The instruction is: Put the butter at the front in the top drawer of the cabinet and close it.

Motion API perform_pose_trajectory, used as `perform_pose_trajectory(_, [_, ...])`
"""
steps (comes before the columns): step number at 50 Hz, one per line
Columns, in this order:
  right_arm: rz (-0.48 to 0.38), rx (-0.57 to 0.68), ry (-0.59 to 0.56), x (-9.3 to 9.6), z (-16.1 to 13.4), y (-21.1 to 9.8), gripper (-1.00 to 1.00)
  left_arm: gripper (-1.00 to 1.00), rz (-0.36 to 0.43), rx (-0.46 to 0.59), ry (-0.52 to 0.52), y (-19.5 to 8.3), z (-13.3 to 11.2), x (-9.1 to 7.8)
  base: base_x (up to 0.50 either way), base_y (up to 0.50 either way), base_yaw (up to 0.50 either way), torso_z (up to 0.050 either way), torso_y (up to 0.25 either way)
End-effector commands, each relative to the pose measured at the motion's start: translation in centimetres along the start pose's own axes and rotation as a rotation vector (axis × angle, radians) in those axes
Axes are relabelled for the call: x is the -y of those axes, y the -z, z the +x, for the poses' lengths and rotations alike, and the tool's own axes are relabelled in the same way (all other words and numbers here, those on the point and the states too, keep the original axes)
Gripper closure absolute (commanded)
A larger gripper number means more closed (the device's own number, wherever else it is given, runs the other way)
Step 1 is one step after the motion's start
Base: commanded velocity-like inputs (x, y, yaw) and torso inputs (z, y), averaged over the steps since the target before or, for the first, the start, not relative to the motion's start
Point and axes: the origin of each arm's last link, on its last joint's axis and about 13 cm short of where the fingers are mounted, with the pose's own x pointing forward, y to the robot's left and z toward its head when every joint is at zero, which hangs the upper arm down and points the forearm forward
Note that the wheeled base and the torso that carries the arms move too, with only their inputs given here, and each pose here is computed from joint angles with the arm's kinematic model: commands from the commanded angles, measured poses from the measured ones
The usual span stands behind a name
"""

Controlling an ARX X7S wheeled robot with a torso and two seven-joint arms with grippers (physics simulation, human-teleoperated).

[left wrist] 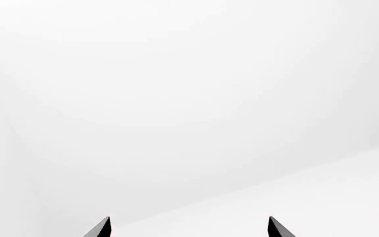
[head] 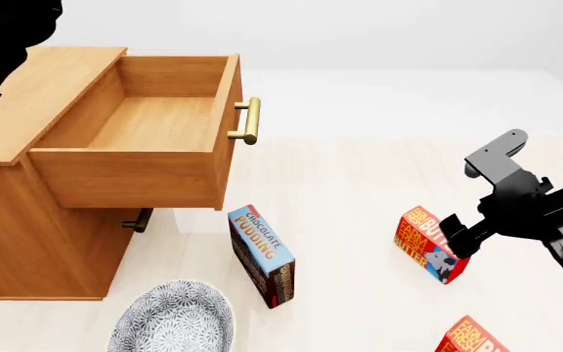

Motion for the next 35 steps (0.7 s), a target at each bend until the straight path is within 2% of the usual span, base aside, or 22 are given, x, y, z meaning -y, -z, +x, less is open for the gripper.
perform_pose_trajectory(1, [0.004, -0.006, -0.005, -0.2, 0.48, 0.2, -1.0, -1.0, -0.007, 0.015, -0.012, -0.13, -0.02, -0.25, 0.0, 0.0, 0.0, 0.0, 0.0])
perform_pose_trajectory(11, [0.007, -0.007, -0.007, -0.25, 0.46, 0.38, -1.0, -1.0, -0.02, -0.007, -0.021, -0.01, 0.07, -0.23, 0.0, 0.0, 0.0, 0.0, 0.0])
perform_pose_trajectory(35, [0.007, -0.013, -0.006, -0.23, 0.46, 0.53, -1.0, -1.0, -0.028, -0.023, -0.022, 0.07, 0.14, -0.24, 0.0, 0.0, 0.0, 0.0, -0.112])
